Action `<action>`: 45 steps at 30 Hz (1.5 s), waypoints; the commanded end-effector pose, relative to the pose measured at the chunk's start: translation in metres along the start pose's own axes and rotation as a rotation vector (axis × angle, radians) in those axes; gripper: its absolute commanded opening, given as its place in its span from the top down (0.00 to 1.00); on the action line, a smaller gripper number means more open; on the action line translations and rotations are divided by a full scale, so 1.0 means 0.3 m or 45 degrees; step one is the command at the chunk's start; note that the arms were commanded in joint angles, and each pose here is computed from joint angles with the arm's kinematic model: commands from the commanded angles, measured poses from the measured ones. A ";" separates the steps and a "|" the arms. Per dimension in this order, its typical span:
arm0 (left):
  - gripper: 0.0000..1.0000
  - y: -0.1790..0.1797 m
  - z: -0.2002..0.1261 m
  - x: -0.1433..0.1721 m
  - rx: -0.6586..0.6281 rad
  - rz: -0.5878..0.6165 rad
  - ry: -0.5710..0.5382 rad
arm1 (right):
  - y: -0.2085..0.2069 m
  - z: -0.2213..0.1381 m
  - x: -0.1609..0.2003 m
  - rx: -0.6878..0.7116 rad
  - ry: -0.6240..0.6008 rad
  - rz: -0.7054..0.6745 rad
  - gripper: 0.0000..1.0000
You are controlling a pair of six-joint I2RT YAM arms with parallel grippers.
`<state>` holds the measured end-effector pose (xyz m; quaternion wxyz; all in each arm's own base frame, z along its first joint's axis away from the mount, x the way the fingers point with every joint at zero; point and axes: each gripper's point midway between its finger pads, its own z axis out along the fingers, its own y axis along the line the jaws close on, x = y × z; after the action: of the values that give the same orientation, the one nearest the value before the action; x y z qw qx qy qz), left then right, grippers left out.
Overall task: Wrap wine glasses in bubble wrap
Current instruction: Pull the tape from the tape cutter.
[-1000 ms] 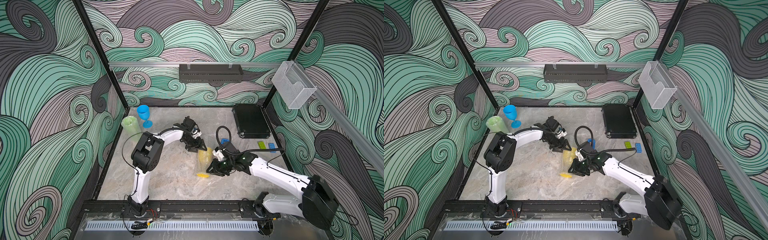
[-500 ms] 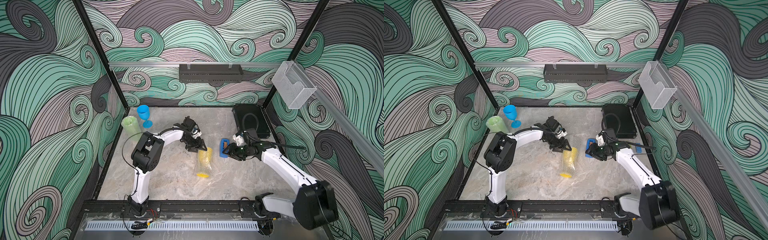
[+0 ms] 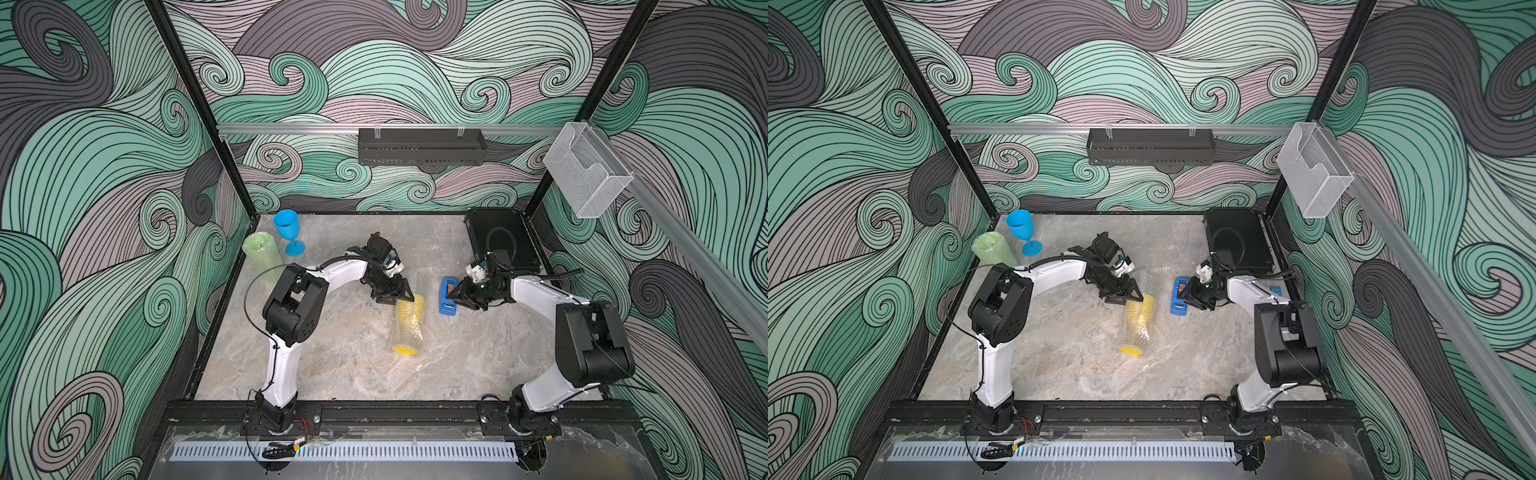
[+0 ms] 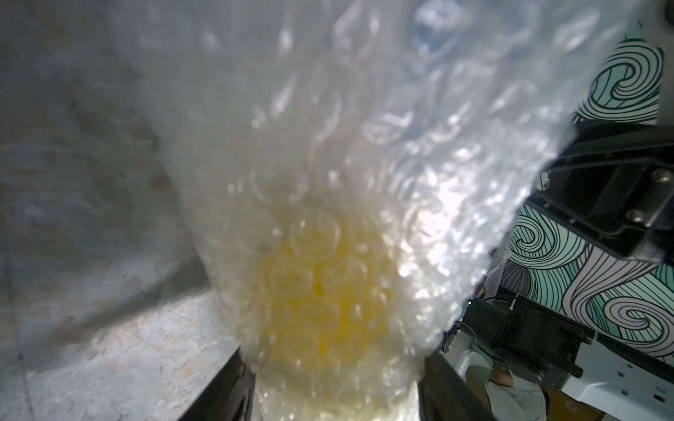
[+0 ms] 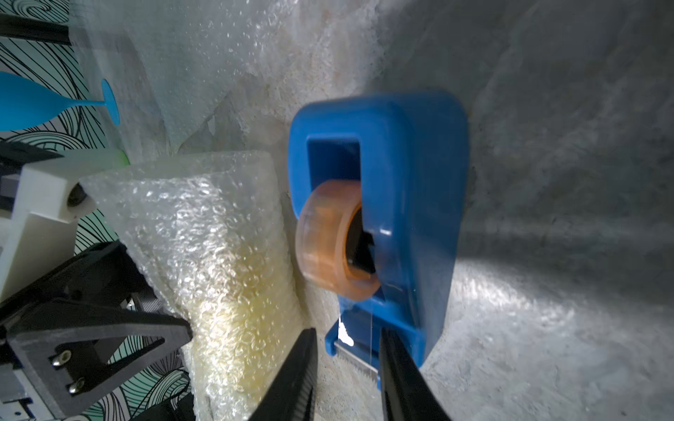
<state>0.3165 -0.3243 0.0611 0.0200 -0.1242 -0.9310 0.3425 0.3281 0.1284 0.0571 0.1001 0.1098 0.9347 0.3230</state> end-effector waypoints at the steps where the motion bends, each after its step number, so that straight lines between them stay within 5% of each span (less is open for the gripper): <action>1: 0.36 0.159 0.083 0.112 -0.226 -0.105 0.139 | 0.015 0.001 -0.042 -0.055 -0.043 -0.039 0.68; 31: 0.36 0.160 0.086 0.114 -0.230 -0.102 0.144 | -0.059 0.049 0.066 -0.077 0.086 0.046 0.69; 45: 0.36 0.170 0.086 0.117 -0.247 -0.096 0.147 | -0.075 0.082 0.057 -0.144 0.105 0.100 0.76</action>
<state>0.3163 -0.3246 0.0606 0.0187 -0.1254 -0.9317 0.3404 0.3277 0.1384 0.0474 0.0850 0.1034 0.9023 0.4098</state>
